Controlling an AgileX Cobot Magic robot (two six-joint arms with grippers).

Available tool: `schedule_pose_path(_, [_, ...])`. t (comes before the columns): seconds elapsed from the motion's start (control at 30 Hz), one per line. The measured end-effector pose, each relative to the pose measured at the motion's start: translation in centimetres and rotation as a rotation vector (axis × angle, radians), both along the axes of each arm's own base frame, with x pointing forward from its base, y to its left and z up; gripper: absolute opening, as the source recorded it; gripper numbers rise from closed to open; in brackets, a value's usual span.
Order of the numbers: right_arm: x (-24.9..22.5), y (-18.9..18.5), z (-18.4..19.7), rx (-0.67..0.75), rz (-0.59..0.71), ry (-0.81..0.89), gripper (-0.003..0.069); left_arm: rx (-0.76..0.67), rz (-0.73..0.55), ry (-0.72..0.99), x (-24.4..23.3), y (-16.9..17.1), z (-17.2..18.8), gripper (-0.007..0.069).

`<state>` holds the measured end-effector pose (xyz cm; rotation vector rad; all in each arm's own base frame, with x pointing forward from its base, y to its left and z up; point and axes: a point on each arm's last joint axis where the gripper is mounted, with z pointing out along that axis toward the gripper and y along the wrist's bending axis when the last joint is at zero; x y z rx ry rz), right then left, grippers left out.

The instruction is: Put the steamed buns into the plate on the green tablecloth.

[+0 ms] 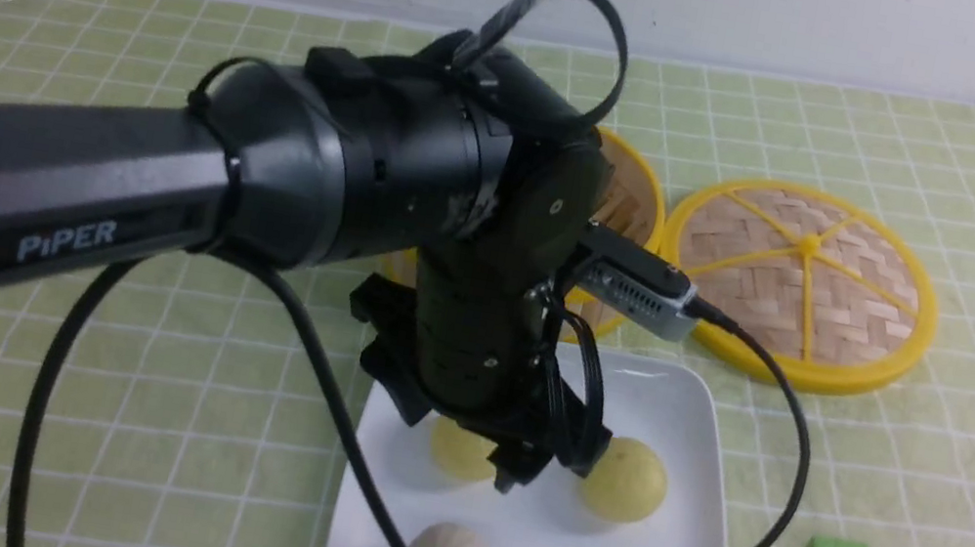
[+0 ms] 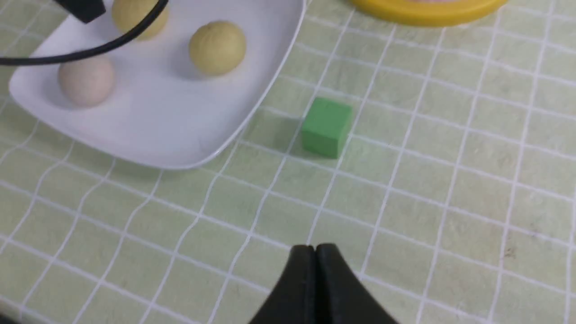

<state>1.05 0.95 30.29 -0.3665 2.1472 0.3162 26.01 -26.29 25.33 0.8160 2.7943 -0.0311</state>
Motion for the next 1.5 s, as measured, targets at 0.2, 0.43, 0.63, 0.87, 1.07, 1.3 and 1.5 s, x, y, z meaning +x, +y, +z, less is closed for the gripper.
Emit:
schedule_pose_path(0.2, [-0.6,-0.7,-0.8,0.101,-0.042,-0.290,-0.0013,0.006,0.001,-0.002,0.0,0.0,0.3,0.0422])
schedule_pose_path(0.43, [1.9,0.3,-3.5,0.165,-0.047,-0.438,-0.0011,0.016,0.002,0.006,0.0,0.1,0.3,0.0104])
schedule_pose_path(0.63, [2.0,0.6,-3.7,0.227,-0.040,-0.435,-0.0011,0.020,0.002,0.009,0.0,0.1,0.3,0.0002])
schedule_pose_path(0.87, [1.8,0.8,-3.8,0.247,-0.017,-0.411,-0.0008,0.020,0.002,0.010,-0.1,0.2,0.3,0.0002])
schedule_pose_path(1.07, [1.8,0.8,-3.8,0.245,-0.015,-0.413,-0.0008,0.018,0.002,0.008,0.0,0.1,0.3,0.0002])
schedule_pose_path(1.3, [1.8,0.8,-3.8,0.245,-0.014,-0.413,-0.0001,-0.003,-0.001,-0.011,0.1,-0.1,0.4,0.0011])
schedule_pose_path(1.5, [1.9,0.9,-3.9,0.244,-0.015,-0.412,0.0003,-0.008,-0.002,-0.015,0.2,-0.1,0.4,0.0017])
